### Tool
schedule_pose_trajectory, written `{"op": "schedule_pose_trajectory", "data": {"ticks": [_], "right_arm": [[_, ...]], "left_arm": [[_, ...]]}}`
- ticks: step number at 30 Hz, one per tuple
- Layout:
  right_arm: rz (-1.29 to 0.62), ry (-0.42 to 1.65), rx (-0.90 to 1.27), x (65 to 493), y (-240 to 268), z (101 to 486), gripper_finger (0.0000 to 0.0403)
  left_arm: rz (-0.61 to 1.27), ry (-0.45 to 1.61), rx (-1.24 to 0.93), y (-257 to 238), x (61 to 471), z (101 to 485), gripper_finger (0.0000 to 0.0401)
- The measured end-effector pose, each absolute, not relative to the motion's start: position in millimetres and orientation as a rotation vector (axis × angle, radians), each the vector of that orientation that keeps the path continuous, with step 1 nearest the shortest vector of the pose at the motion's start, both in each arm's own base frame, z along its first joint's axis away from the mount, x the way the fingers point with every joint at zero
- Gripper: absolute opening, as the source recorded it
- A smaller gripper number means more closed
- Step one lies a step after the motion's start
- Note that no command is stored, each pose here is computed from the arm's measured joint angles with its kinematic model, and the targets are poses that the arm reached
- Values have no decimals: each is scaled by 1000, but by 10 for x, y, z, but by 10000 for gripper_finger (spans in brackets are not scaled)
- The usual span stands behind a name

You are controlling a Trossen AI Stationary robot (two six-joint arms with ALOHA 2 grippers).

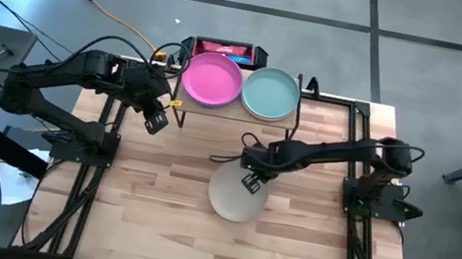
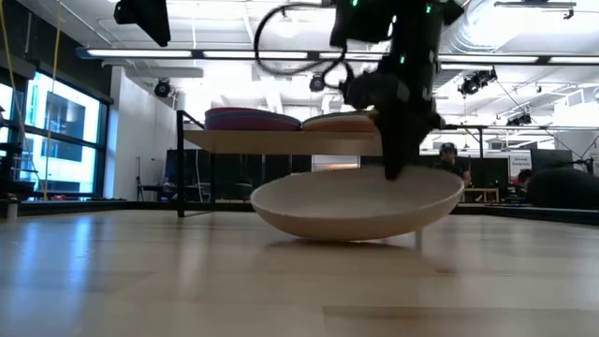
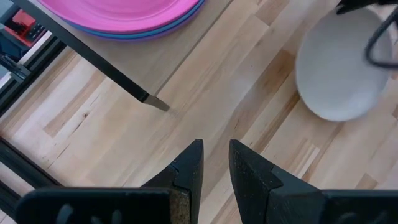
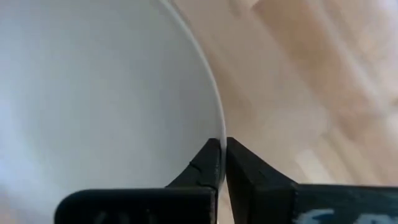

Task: Place and stack plates onto a shelf
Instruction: Stack the light grey plate on top of the pink stacked plates on the shelf

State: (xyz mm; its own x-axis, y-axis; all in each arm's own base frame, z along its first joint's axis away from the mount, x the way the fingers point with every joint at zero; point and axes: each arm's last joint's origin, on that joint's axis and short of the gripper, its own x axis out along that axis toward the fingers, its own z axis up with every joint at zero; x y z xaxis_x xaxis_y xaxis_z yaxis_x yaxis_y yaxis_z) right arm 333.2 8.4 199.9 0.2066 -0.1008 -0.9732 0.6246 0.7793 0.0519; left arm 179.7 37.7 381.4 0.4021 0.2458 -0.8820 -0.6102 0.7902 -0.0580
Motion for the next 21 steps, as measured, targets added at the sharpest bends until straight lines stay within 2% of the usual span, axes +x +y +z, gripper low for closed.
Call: {"op": "schedule_pose_trajectory", "data": {"ticks": [9,21], "right_arm": [[-555,1144,447,3179,50,2404,0],[-537,1110,426,3088,66,2555,0]], "left_arm": [[560,1023,-406,377,1797,3814,67],[557,1022,-419,375,1799,3814,67]]}}
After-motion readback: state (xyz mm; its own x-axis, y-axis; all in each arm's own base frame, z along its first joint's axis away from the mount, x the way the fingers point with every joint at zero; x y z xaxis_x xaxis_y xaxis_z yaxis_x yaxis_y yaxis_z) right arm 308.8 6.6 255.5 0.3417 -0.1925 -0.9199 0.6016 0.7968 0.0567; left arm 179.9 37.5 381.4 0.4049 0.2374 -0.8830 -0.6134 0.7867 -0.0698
